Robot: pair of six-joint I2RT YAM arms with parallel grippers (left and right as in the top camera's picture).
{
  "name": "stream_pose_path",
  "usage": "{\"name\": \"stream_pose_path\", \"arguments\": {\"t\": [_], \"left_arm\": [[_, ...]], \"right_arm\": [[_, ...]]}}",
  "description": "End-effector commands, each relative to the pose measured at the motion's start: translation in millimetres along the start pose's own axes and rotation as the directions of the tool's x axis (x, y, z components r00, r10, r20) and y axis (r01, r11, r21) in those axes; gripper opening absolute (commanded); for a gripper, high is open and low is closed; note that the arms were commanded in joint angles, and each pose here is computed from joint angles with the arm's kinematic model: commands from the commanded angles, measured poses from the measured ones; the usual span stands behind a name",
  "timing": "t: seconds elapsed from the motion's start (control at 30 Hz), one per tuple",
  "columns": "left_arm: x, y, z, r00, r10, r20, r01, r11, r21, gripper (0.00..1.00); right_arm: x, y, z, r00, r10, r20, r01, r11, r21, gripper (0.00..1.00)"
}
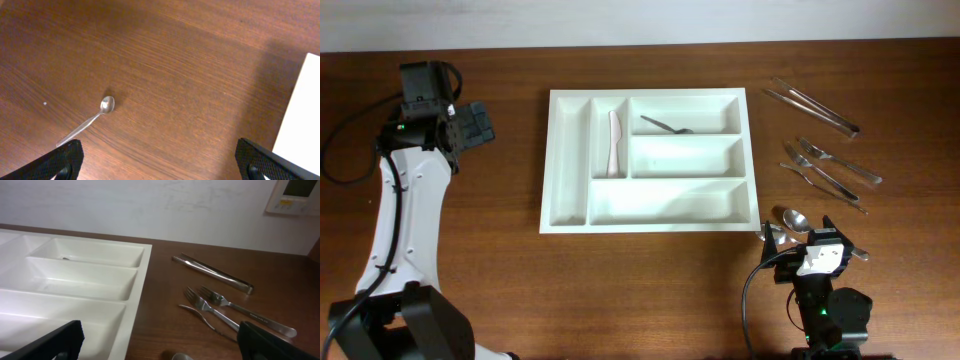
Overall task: Pack container
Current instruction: 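Lower the left gripper onto the remaining silver spoon and grasp it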
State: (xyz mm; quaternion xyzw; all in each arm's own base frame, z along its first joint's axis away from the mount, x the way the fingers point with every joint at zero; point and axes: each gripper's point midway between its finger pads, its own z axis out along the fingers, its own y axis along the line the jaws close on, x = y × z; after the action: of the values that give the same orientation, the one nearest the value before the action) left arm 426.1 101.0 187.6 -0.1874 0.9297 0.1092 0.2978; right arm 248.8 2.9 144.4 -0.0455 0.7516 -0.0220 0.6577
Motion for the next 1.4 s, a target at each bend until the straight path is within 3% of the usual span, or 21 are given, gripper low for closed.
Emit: {"name": "stream_pose_path", "arguments": {"t": [0.0, 0.07, 0.23, 0.6, 1.0, 1.27, 1.37], "left_arm": [[5.1, 13.5, 4.0, 0.995, -0.102, -0.017, 0.100, 0.993, -0.060, 0.99], [15.0, 32.1, 13.9, 0.975, -0.221, -0.037, 0.214, 0.966, -0.142, 0.99], [30.9, 56.8, 53.4, 0.933, -0.350, -0.082, 0.327, 0.921, -0.213, 0.99], [56.9, 70.2, 130.5, 0.935, -0.338, -0.108, 0.284, 0.895, -0.345, 0.99], [72.1, 80.1, 170.3, 0.930, -0.351, -0.107, 0.287, 0.877, -0.387, 0.97], [75.5, 95.4, 175.7, 0.919, -0.380, -0.105, 0.310, 0.861, -0.402, 0.89], [79.0, 97.0, 179.0, 0.914, -0.389, -0.117, 0.316, 0.862, -0.397, 0.80]], "right_arm": [[3.6, 1.7, 0.3, 1.000, 0.011, -0.010, -0.011, 1.000, -0.005, 0.99], [3.6, 1.7, 0.3, 1.000, 0.011, -0.010, -0.011, 1.000, -0.005, 0.99], [3.6, 1.7, 0.3, 1.000, 0.011, -0.010, -0.011, 1.000, -0.005, 0.99], [3.6, 1.7, 0.3, 1.000, 0.011, -0.010, -0.011, 1.000, -0.005, 0.99], [3.6, 1.7, 0.3, 1.000, 0.011, -0.010, -0.011, 1.000, -0.005, 0.99], [3.6, 1.7, 0.3, 1.000, 0.011, -0.010, -0.011, 1.000, -0.005, 0.99], [3.6, 1.7, 0.3, 1.000, 0.011, -0.010, -0.011, 1.000, -0.005, 0.99]]}}
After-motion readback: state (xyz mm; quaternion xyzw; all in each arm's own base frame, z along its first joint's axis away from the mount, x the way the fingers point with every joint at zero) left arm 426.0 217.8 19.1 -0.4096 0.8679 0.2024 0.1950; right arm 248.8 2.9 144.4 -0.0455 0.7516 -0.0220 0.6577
